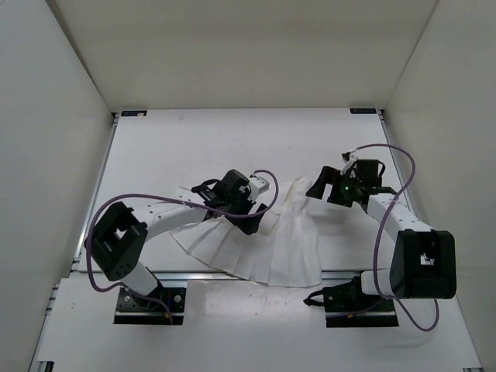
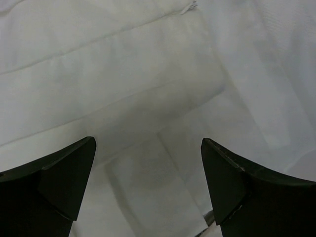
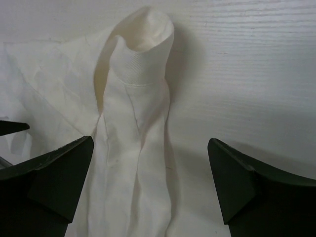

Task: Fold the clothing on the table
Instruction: Flatten the skirt out

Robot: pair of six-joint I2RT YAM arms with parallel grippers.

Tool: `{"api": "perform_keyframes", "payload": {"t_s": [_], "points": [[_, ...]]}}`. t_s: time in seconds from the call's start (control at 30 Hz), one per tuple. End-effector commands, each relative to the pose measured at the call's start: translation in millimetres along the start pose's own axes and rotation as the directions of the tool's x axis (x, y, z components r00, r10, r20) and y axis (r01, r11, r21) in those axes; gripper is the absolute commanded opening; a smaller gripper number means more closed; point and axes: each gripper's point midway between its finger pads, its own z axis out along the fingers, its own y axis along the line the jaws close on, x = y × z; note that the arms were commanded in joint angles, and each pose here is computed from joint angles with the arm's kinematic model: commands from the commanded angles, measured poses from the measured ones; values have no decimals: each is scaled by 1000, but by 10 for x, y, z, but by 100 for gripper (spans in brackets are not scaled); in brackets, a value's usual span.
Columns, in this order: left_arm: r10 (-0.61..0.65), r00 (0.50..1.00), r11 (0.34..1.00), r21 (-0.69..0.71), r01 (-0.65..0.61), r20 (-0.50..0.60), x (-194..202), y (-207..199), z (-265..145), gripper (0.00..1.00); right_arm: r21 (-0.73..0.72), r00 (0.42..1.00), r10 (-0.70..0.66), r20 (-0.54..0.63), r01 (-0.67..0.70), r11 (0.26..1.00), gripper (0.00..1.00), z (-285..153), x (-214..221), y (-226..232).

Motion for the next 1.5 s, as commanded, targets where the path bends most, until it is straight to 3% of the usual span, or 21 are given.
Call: {"api": "perform_keyframes", "payload": {"t_s": [0.0,0.23,0.3,0.37,0.4,0.43,0.47,0.5,0.53,0.63,0.77,0.93,1.17,1.27,1.33,1.47], "points": [[94,995,995,-21,-94,32,-142,58,3,99,-55,1000,-17,20,18,998,97,124,-84,168],[206,974,976,-50,-211,-93,-106,45,332,99,-27,1000,6,10,-5,1000,90,386,-175,187],[205,974,974,-78,-213,-96,-116,120,327,94,-41,1000,3,5,-3,999,86,444,-212,207],[193,979,973,-115,-200,-70,-171,176,320,79,-41,1000,14,2,-14,999,79,524,-264,162],[188,980,973,-125,-195,-63,-202,209,304,58,-42,1000,16,10,-16,999,72,534,-299,159],[165,985,974,-152,-169,-41,-251,277,289,37,-52,1000,15,9,-14,999,60,577,-328,192],[142,990,977,-159,-142,-8,-318,284,262,22,-56,1000,22,15,-22,998,52,613,-389,194],[120,993,979,-169,-115,17,-368,344,218,14,-55,1000,23,13,-22,998,37,644,-389,182],[99,994,979,-182,-91,38,-416,412,215,0,-61,999,29,20,-28,998,22,674,-446,198],[25,991,970,-242,8,131,-643,601,73,0,-61,999,24,31,-22,998,0,741,-571,200],[-51,962,950,-284,130,268,-1046,905,-188,0,-77,998,-6,57,11,997,0,806,-827,244],[-98,886,915,-309,259,454,-1740,1514,-890,0,-191,983,-102,151,130,973,0,601,-1372,635],[-81,750,907,-264,329,656,-2424,1906,-1884,0,-255,860,-299,413,424,869,0,-222,-2400,1511],[-38,709,914,-263,309,705,-2631,1826,-2170,0,-230,798,-338,500,498,836,0,-533,-2599,1783],[-12,709,916,-277,290,705,-2652,1748,-2254,0,-215,763,-365,534,539,814,0,-698,-2582,1920],[36,687,926,-284,251,726,-2653,1403,-2506,0,-191,734,-406,545,579,792,0,-901,-2416,2082]]}}
